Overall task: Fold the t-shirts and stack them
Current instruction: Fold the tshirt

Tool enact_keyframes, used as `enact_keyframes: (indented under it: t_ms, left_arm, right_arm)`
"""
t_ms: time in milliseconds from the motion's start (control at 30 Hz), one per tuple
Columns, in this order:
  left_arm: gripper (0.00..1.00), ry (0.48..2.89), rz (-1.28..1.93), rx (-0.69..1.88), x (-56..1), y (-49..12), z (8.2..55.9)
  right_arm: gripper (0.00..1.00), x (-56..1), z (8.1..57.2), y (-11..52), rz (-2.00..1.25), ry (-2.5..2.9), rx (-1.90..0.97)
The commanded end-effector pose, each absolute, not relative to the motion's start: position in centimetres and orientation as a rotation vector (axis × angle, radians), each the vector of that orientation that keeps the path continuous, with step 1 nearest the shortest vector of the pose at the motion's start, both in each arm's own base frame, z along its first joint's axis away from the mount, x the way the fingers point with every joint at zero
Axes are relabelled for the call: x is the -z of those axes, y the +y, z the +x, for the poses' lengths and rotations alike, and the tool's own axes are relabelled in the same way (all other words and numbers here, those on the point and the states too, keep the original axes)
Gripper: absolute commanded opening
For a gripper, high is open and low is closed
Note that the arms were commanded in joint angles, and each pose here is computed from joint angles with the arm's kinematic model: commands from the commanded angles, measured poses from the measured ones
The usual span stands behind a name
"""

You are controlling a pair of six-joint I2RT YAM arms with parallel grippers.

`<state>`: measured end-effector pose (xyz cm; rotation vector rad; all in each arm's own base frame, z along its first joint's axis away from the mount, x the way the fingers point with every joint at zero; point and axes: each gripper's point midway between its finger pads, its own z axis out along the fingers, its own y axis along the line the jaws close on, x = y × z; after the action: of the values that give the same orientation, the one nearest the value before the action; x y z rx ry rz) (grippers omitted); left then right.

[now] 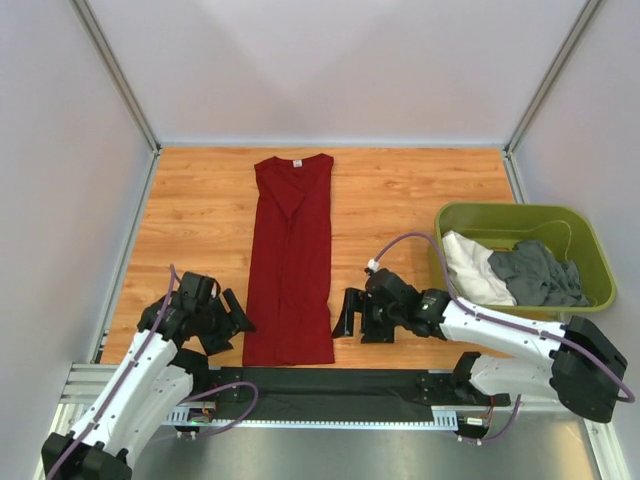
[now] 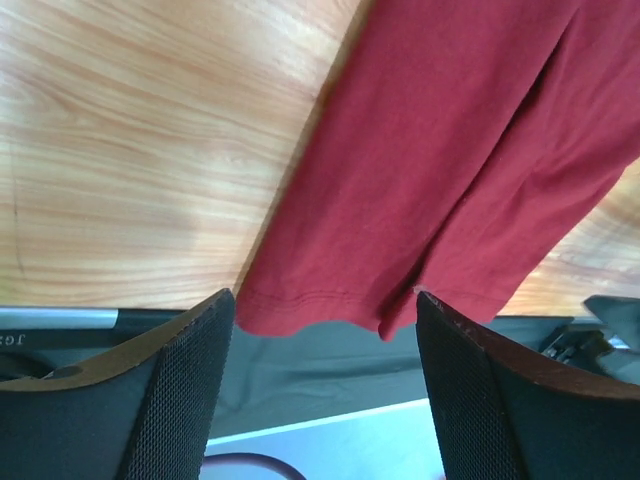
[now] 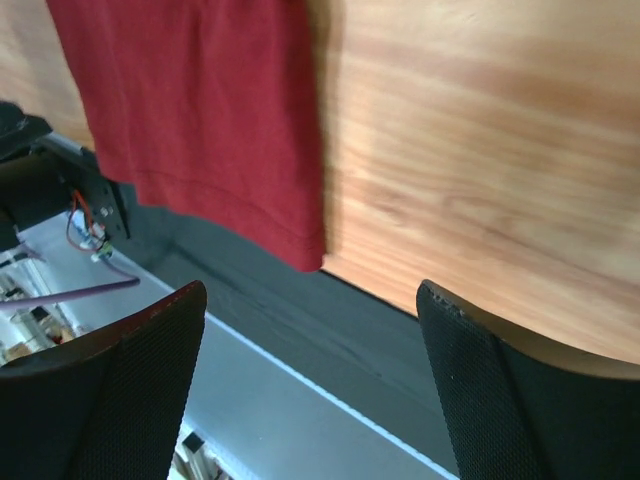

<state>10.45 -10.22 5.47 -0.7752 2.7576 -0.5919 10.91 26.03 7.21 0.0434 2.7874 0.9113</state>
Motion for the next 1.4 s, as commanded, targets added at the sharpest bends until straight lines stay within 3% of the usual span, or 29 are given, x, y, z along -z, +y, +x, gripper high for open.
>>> enact_keyframes:
  t_ms: [0, 233, 367, 633, 1067, 1367]
  left_arm:
    - [0.80, 2.735, -0.799, 0.544, -6.0, -10.0, 10.4]
    - [0.79, 2.905, -0.936, 0.196, -3.2, -8.2, 6.9]
    - [0.79, 2.896, -0.961, 0.397, -1.5, -9.8, 5.9]
    - [0.57, 2.722, -0.977, 0.512, -2.1, -9.2, 6.3]
    - [0.63, 2.802, -0.882, 0.462, -1.8, -9.4, 6.4]
    - [0.62, 2.814, -0.798, 0.554, -1.8, -10.3, 6.3]
  right_arm:
    - [0.87, -7.6, 10.5, 28.7, 0.118, 2.750, -1.029]
    - [0.82, -5.1, 8.9, 30.4, 0.150, 2.807, -0.984]
    - [0.79, -5.0, 8.5, 30.7, 0.155, 2.829, -0.921]
    - [0.72, -3.0, 7.5, 32.0, 0.152, 2.879, -0.867]
    - [0.57, -1.7, 7.3, 31.3, 0.193, 2.894, -0.751]
    - [0.55, -1.8, 7.6, 30.1, 0.193, 2.895, -0.655]
